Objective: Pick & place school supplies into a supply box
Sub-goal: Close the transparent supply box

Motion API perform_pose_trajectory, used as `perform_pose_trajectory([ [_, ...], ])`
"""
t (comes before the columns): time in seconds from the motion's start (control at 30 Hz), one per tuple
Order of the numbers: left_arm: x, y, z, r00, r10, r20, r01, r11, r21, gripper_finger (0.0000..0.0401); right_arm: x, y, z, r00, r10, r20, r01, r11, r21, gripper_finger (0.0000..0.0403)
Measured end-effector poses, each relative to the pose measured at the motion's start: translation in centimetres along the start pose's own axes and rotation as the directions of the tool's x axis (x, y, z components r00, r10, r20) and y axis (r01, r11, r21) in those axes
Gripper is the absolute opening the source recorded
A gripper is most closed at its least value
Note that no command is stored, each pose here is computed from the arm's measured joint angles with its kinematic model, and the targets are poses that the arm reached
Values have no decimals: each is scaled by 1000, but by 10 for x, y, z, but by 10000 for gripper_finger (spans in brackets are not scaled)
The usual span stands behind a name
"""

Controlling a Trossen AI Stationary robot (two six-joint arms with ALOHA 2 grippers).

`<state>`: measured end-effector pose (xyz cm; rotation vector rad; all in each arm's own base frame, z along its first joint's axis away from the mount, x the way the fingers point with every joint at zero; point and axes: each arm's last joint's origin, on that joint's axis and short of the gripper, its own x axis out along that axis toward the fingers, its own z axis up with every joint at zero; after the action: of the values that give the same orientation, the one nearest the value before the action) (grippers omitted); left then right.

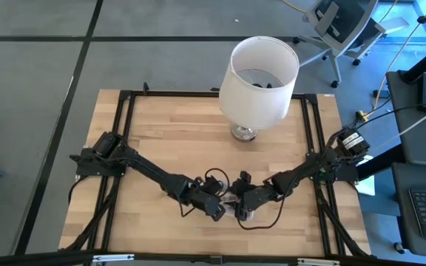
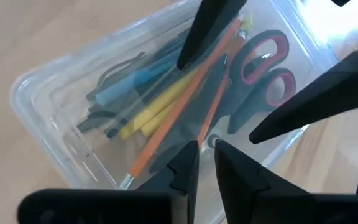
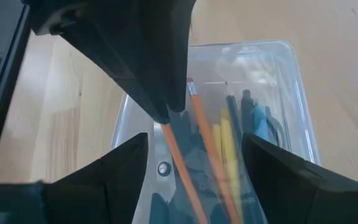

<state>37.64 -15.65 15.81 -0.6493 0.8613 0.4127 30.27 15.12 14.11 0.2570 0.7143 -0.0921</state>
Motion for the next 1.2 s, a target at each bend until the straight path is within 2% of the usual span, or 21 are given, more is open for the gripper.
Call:
perform_pose_trajectory([
  [0.07,0,-1,0,1000,-9,-7,10,999,52,45,0,-1,-2,1000,-9,-21,9,1000,-8,264],
  [0.17,-7,-5,0,999,-43,3,42,981,188,40,0,-2,-4,999,-13,-37,11,999,-51,264],
  [0.23,-12,-7,0,998,-55,14,48,955,293,39,1,-4,-3,999,-16,-40,14,998,-55,264],
  [0.33,-24,-10,-1,996,-92,-12,88,895,437,38,1,-4,-3,999,-15,-42,13,999,-53,264],
  [0.4,-31,-15,-1,989,-145,-40,146,863,484,39,1,-4,-3,999,-15,-42,13,998,-54,264],
  [0.5,-35,-22,-4,980,-198,-38,189,839,509,38,1,-4,-3,999,-17,-41,15,998,-54,264],
  [0.73,-19,-38,-24,949,-310,-54,277,742,610,7,2,-5,-4,999,-24,-34,23,999,-43,264],
  [0.83,-11,-42,-34,949,-316,-12,249,724,643,3,2,-5,-4,999,-24,-31,22,999,-41,264],
  [0.97,-6,-46,-48,956,-273,104,131,718,684,1,2,-5,-4,999,-31,-22,30,999,-39,264],
  [1.1,-1,-48,-58,949,-243,200,42,729,683,2,2,-5,-3,999,-33,-21,32,999,-36,264],
  [1.2,2,-46,-66,939,-180,292,-69,735,675,1,2,-6,-3,999,-42,-16,42,999,-18,264],
])
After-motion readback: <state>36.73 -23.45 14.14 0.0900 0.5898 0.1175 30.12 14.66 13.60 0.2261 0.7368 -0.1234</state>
